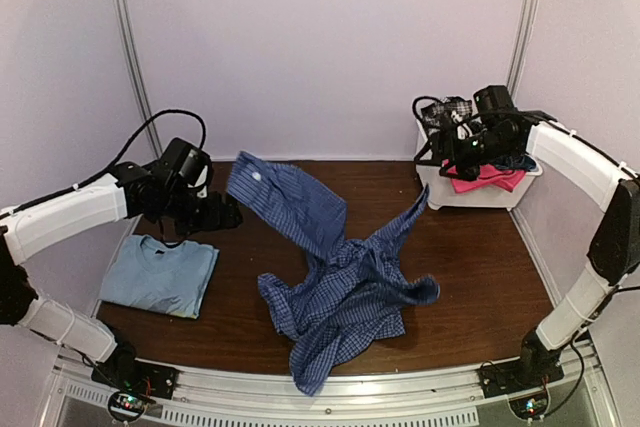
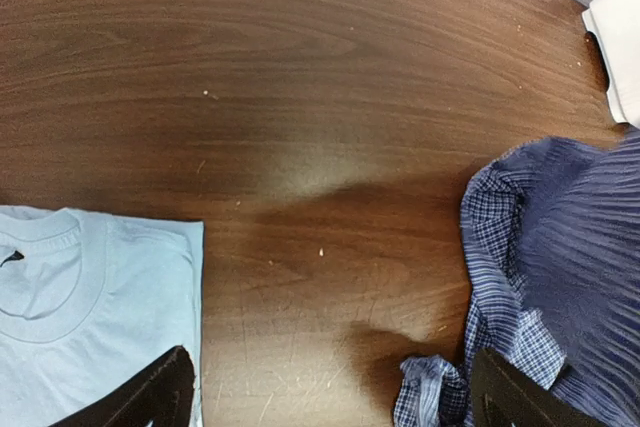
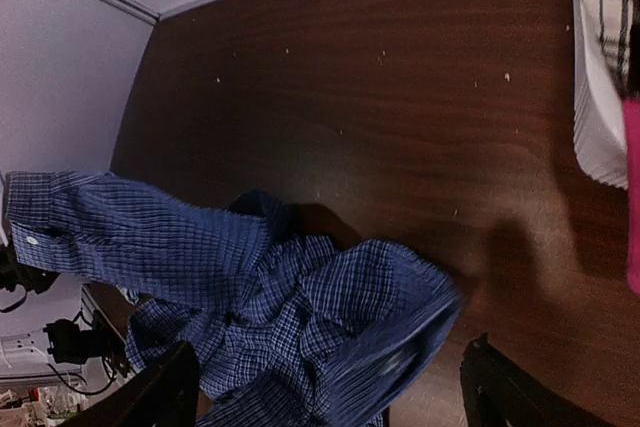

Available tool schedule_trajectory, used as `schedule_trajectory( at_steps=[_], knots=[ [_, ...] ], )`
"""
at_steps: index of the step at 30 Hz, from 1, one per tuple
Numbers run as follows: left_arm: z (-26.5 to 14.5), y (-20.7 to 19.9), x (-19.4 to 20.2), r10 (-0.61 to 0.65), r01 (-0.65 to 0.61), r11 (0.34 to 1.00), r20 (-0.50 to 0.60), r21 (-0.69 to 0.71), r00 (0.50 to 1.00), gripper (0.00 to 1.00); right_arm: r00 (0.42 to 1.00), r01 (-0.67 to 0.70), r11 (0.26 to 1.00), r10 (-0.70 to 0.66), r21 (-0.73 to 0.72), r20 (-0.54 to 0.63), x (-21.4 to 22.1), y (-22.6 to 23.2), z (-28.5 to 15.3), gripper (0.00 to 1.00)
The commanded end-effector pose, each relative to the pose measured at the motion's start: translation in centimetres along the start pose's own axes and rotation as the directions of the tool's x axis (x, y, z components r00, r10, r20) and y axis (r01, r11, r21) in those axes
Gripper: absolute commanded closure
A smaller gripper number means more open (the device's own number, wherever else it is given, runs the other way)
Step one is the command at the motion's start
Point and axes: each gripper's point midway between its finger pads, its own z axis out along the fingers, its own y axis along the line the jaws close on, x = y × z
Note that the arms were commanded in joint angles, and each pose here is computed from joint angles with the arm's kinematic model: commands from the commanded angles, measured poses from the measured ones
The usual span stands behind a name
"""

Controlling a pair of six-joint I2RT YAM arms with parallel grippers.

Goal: Fold and stack the mixed laundry pile
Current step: Place the crumpled shirt at the center of the board.

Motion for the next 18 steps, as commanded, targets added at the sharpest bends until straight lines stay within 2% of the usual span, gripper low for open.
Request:
schedule_trajectory(
  at_steps=[1,6,11,15,18],
  knots=[
    [-0.9,0.7,1.8,0.008,-0.008,1.000,0.001,0.021,1.000,0.02,0.981,0.164,0.986,-0.165,-0.022,-0.101,6.2,2.7,-1.9,0.11],
    [-0.4,-2.0,4.4,0.127,-0.122,0.984,-0.034,0.129,0.991,0.02,0.947,0.171,0.978,-0.197,-0.121,-0.252,13.5,5.3,-0.1,0.17],
    [2.4,-5.1,8.0,0.220,-0.177,0.947,-0.141,0.269,0.965,0.02,0.898,0.155,0.971,-0.215,-0.182,-0.383,18.8,7.5,2.0,0.19],
    [3.4,-6.2,11.1,0.278,-0.194,0.925,-0.235,0.327,0.931,0.03,0.828,0.149,0.966,-0.240,-0.213,-0.506,23.8,9.5,4.2,0.18],
    [2.7,-6.9,12.8,0.313,-0.193,0.892,-0.251,0.409,0.916,0.02,0.783,0.149,0.972,-0.227,-0.180,-0.579,27.0,9.3,5.8,0.17]
  ],
)
